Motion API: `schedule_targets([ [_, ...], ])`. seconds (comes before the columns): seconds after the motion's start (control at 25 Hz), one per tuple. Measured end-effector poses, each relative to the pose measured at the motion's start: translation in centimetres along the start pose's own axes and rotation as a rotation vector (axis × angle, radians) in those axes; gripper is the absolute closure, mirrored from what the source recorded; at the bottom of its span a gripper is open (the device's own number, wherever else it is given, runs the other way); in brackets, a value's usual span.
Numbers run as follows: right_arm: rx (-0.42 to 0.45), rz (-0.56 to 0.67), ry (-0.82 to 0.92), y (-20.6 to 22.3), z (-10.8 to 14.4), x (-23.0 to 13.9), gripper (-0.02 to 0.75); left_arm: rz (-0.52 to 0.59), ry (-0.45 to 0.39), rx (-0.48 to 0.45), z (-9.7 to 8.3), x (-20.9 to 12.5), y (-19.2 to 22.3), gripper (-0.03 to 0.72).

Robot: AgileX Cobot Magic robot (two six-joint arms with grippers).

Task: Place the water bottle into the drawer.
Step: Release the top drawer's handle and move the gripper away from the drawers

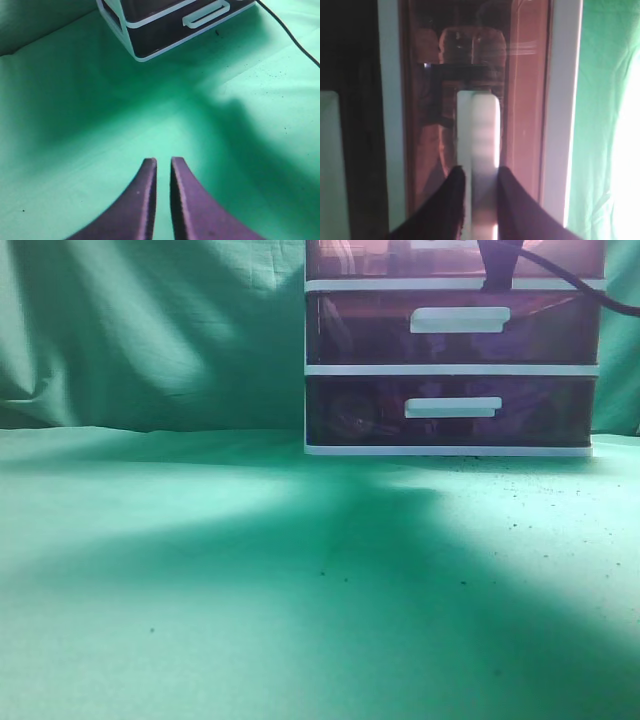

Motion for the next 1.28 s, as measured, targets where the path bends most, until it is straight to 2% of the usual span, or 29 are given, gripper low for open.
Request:
schedule_targets([
  [0.24, 0.048, -0.001, 0.043, -0.1, 1.0, 0.5, 0.402, -0.004, 0.005, 0.004, 0.1, 0.1, 0.0, 0.632],
  [0.36, 0.051, 0.005, 0.057, -0.3, 1.4, 0.7, 0.407, -0.004, 0.004, 0.004, 0.1, 0.1, 0.0, 0.632],
  [0.44, 0.03, 0.014, 0.062, -0.5, 1.3, 0.8, 0.381, -0.002, 0.004, 0.004, 0.1, 0.0, 0.0, 0.632],
  [0.56, -0.003, 0.028, 0.065, -0.9, 1.3, 1.0, 0.381, 0.007, -0.003, 0.007, 0.1, -0.1, 0.0, 0.632],
  [0.6, -0.008, 0.033, 0.072, -1.0, 1.4, 1.0, 0.319, 0.01, -0.003, 0.008, 0.2, -0.2, 0.0, 0.632],
  [0.8, -0.089, 0.096, 0.113, -1.2, 0.0, -0.2, 0.143, 0.027, -0.027, 0.014, 0.3, -0.5, 0.0, 0.632],
  [1.04, -0.124, 0.106, 0.178, -2.3, -1.6, 0.8, 0.153, 0.028, -0.029, 0.015, 0.3, -0.5, 0.0, 0.632],
  [1.2, -0.122, 0.139, 0.28, -4.7, -3.3, 1.9, 0.297, 0.029, -0.029, 0.015, 0.3, -0.6, 0.0, 0.632],
  [1.28, -0.108, 0.165, 0.316, -6.5, -4.3, 2.3, 0.401, 0.022, -0.03, 0.015, 0.3, -0.5, -0.2, 0.632],
])
Point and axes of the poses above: a point on each arm's last joint axis where the gripper is mounted, y pointing out along that axis toward the gripper, z along the wrist's bending axis when the last joint is at zero, x = y × z, the point moved 10 cm from there along y, pointing out along that axis toward the gripper, and after that the axes turned 1 degree about -y, right-handed, at the moved point
